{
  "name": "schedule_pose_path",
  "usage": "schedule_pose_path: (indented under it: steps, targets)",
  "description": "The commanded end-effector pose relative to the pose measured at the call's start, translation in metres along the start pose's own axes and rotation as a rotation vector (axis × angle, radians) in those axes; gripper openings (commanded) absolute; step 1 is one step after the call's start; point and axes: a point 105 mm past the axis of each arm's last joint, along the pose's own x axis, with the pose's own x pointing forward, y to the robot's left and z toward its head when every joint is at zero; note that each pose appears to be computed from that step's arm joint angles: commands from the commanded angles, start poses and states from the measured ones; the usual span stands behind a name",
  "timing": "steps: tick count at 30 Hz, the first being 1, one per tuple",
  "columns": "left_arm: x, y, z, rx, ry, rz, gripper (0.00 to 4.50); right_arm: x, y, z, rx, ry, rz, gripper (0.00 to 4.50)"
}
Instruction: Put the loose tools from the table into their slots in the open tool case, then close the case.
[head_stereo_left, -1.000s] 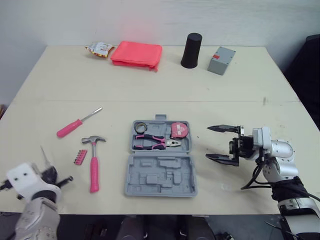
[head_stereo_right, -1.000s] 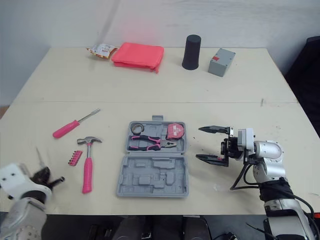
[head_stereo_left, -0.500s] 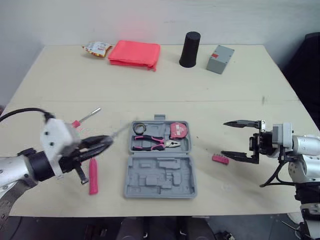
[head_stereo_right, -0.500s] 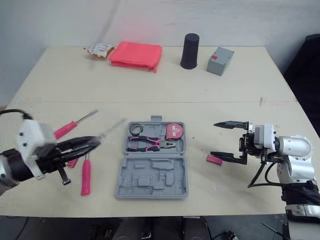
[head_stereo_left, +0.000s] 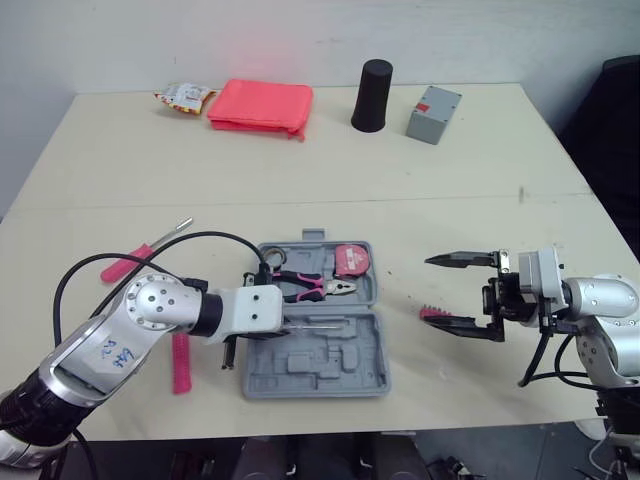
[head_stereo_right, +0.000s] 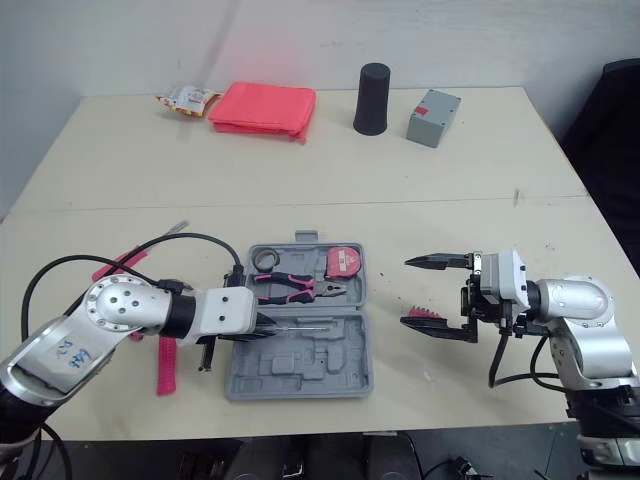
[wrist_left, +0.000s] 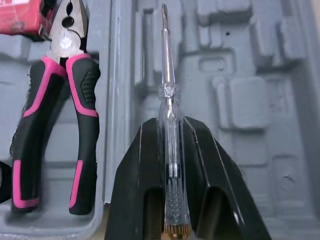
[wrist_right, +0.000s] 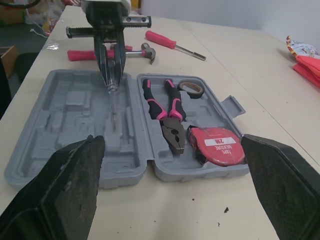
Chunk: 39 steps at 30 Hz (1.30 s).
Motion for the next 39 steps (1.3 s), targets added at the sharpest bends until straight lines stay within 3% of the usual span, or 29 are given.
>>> schedule_pose_path:
  steps: [1,19,21,25,31,32,35,37,39]
  targets:
    - [0.008,0.012,-0.003,0.030,0.026,0.042,0.06,-0.002,0.003,0.011,-0.027,-0.004,-0.022,4.50]
    - [0.028,0.014,0.002,0.084,-0.021,0.079,0.06,-0.006,0.011,0.006,-0.010,-0.002,-0.033,4.50]
    - [0.028,0.013,0.006,0.126,-0.039,0.077,0.96,-0.006,0.012,0.006,-0.008,-0.003,-0.031,4.50]
    - [0.014,0.025,0.009,0.209,-0.109,0.170,2.35,-0.006,0.014,0.005,0.000,-0.002,-0.027,4.50]
    - [-0.007,0.020,0.010,0.202,-0.249,0.175,2.35,-0.004,0.014,0.004,0.005,-0.004,-0.028,4.50]
    - [-0.009,0.020,0.011,0.125,-0.335,0.205,2.35,-0.004,0.014,0.004,0.009,-0.007,-0.030,4.50]
    - [-0.018,0.027,0.011,-0.126,-0.602,0.317,1.68,-0.002,0.016,0.001,0.014,-0.009,-0.032,4.50]
    - [-0.010,0.027,0.003,-0.220,-0.629,0.327,0.77,-0.001,0.016,0.001,0.015,-0.012,-0.036,4.50]
    - [0.000,0.023,0.001,-0.251,-0.622,0.304,0.26,-0.001,0.017,0.000,0.017,-0.013,-0.037,4.50]
